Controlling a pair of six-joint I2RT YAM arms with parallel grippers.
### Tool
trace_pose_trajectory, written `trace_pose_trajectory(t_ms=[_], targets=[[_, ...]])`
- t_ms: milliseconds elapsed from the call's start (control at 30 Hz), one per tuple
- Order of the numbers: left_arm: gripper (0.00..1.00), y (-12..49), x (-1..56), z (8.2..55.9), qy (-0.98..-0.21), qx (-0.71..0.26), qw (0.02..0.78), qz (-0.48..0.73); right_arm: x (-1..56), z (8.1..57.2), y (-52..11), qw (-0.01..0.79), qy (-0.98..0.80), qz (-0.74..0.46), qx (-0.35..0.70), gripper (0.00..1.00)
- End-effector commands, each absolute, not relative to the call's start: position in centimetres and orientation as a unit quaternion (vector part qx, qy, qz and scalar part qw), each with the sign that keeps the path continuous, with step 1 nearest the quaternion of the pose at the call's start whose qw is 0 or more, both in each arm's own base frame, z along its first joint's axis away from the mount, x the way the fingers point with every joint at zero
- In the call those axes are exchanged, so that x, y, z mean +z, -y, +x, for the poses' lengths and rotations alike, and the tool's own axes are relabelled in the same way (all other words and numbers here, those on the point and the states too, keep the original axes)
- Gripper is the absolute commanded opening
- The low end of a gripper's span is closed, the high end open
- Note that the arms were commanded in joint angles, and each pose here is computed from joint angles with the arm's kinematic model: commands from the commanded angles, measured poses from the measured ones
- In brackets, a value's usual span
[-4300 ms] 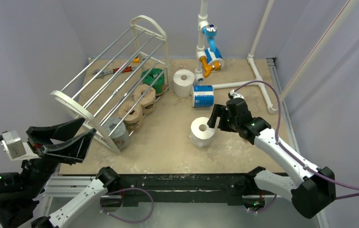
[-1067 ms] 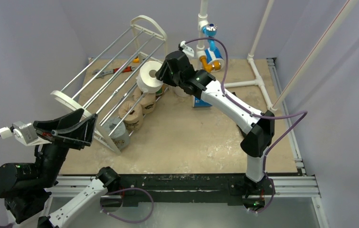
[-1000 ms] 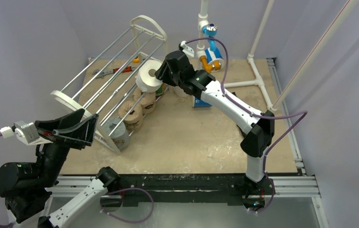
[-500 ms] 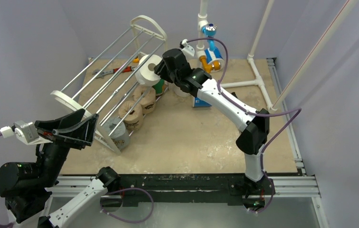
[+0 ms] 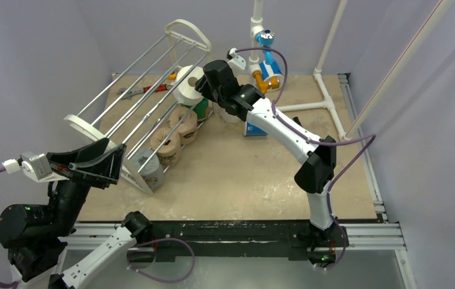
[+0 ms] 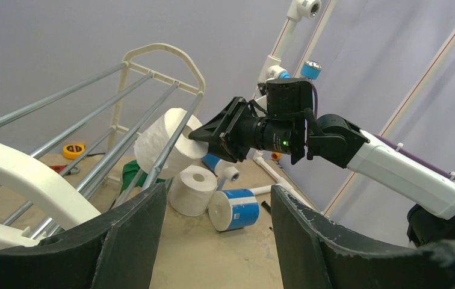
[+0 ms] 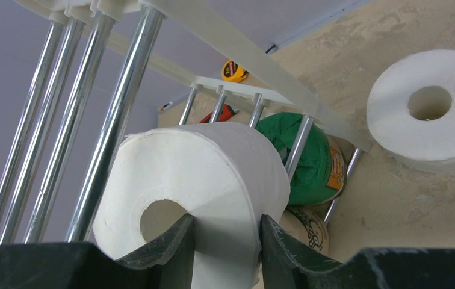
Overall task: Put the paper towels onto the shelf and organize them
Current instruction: Place the paper towel on the shelf.
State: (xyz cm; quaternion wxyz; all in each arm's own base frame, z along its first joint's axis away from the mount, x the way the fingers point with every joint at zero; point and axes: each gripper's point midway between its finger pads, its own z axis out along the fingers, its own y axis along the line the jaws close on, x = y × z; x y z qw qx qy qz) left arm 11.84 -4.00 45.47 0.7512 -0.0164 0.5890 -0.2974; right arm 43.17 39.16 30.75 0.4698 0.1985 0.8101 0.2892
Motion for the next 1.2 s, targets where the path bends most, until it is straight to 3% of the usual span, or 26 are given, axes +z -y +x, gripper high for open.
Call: trace_pose_trajectory(t_ms=[0,333,1000,1167], targets=[[0.63,3.8,45.64,11.9,-0.585,-0.297,0.754,-0.025,34.89,43.81,-39.53,0.495,-0.78,0.202,0.324,0.0],[0.64,3.73,45.47,11.94,-0.587,-0.294,0.754,-0.025,34.52,43.78,-39.76,0.492,-0.786,0.193,0.321,0.12],[0.64,3.71,45.2,11.98,-0.59,-0.293,0.752,-0.027,34.27,43.32,-40.13,0.485,-0.792,0.176,0.327,0.54],[0.64,3.71,45.17,11.98,-0.591,-0.293,0.751,-0.027,34.45,43.26,-40.13,0.485,-0.791,0.175,0.328,0.56]])
